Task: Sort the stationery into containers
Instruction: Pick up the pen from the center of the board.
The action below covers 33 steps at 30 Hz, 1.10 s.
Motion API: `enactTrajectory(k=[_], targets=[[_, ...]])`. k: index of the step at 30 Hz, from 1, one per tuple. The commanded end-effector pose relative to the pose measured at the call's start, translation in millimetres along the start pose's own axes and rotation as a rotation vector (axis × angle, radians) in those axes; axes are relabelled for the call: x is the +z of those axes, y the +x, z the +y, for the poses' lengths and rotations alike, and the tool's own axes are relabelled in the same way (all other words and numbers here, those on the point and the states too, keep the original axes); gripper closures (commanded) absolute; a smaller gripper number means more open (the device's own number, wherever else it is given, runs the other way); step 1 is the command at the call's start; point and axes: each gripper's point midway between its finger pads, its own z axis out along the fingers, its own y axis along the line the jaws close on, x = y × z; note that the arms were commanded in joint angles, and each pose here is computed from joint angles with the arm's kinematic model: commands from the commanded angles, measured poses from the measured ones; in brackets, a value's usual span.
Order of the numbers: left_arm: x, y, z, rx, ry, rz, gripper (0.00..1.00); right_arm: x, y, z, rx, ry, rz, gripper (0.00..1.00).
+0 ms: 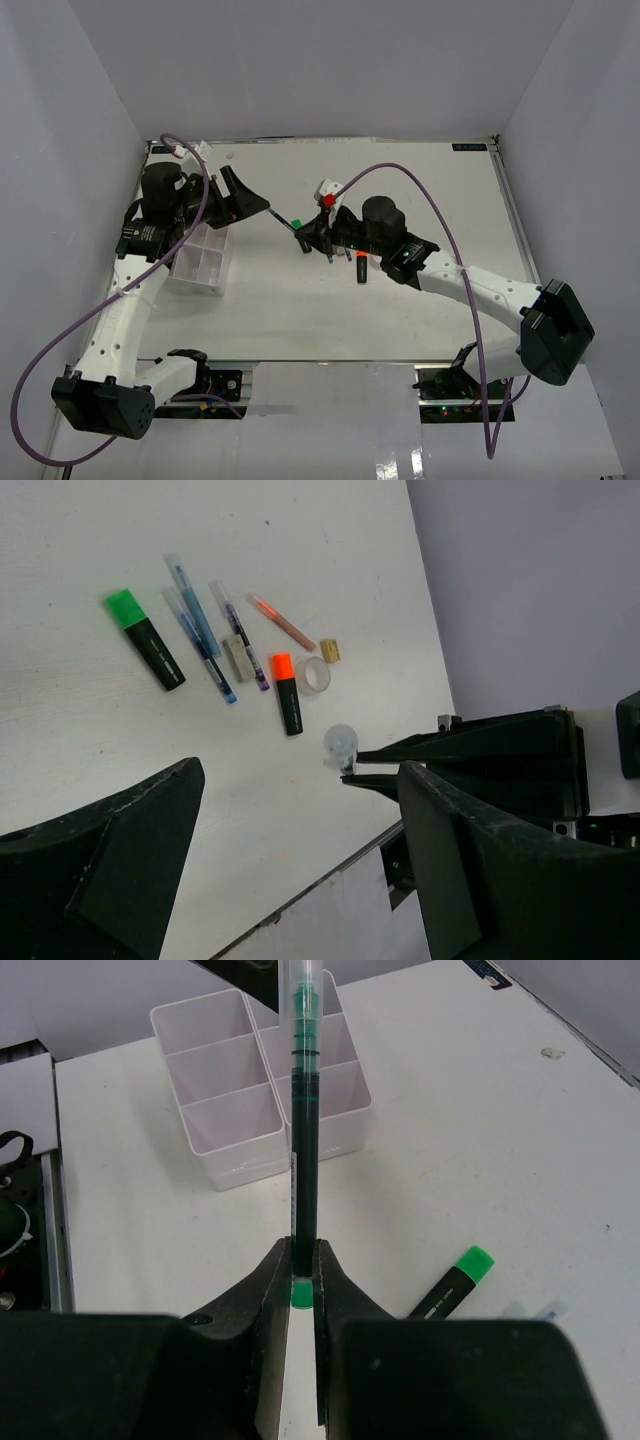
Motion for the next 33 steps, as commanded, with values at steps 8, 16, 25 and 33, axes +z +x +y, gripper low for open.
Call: enactTrajectory(k=[8,16,25,33], targets=[[-4,-22,-18,0.005,0.014,-0.082,0.36,9,-20,21,-0.013,-0.059,-0.089,0.92],[-9,-20,-23,0.007,0.022,-0.091,0.79,12,-17,22,-0.013,-0.049,-0.092,0.92],[-16,-16,-15,0.022,-0.017,-0.120,1.00,7,-17,22,-0.013,-0.042,-0.093,0.53],[-48,-41,57,0.033,-0.472,-0.290,0.98,-23,8,14,0.016,0.056,-0.003,0.10]])
